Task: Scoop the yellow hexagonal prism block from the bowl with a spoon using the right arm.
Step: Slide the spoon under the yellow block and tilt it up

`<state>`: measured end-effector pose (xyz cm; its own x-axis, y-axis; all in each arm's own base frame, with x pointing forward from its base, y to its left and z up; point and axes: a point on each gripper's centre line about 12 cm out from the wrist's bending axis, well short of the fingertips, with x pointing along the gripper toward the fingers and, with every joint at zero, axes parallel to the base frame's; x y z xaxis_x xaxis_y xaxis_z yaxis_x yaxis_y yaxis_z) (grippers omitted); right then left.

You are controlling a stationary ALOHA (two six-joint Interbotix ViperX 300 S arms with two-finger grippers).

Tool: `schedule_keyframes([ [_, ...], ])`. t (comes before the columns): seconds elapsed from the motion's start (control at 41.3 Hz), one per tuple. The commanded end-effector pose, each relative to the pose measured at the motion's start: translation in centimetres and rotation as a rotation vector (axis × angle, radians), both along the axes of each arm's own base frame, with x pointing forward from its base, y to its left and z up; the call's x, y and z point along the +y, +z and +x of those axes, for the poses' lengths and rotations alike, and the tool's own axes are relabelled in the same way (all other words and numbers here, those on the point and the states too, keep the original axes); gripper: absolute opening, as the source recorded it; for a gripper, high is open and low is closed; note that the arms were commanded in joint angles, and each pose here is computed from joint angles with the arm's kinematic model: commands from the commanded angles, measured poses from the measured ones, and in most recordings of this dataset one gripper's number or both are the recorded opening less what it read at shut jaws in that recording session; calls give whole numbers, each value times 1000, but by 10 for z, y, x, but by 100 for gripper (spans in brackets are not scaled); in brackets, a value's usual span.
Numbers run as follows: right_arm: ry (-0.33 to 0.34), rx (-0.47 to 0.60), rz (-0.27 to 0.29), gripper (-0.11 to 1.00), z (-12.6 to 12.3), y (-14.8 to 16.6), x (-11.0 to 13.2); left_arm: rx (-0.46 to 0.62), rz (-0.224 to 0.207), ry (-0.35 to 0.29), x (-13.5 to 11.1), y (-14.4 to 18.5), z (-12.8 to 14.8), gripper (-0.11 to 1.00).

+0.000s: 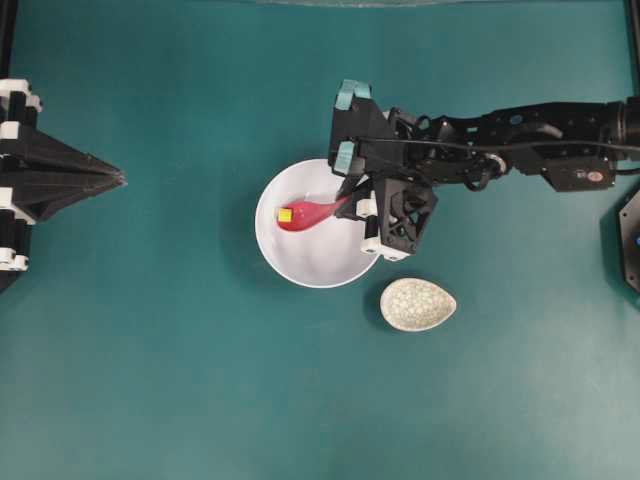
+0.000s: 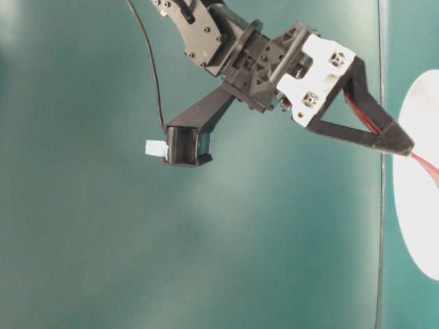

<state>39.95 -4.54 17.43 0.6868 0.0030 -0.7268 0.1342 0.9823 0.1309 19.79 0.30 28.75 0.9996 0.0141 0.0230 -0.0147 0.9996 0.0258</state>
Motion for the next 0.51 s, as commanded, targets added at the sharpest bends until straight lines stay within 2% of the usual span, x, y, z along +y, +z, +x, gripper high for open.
schedule_keyframes([
  [0.0,-11,-80,-15,25,-1,22,0,-31,4,3,1,12,2,7],
  [0.484,-49,-201,-30,25,-23,42,5,-29,5,2,1,11,2,7],
])
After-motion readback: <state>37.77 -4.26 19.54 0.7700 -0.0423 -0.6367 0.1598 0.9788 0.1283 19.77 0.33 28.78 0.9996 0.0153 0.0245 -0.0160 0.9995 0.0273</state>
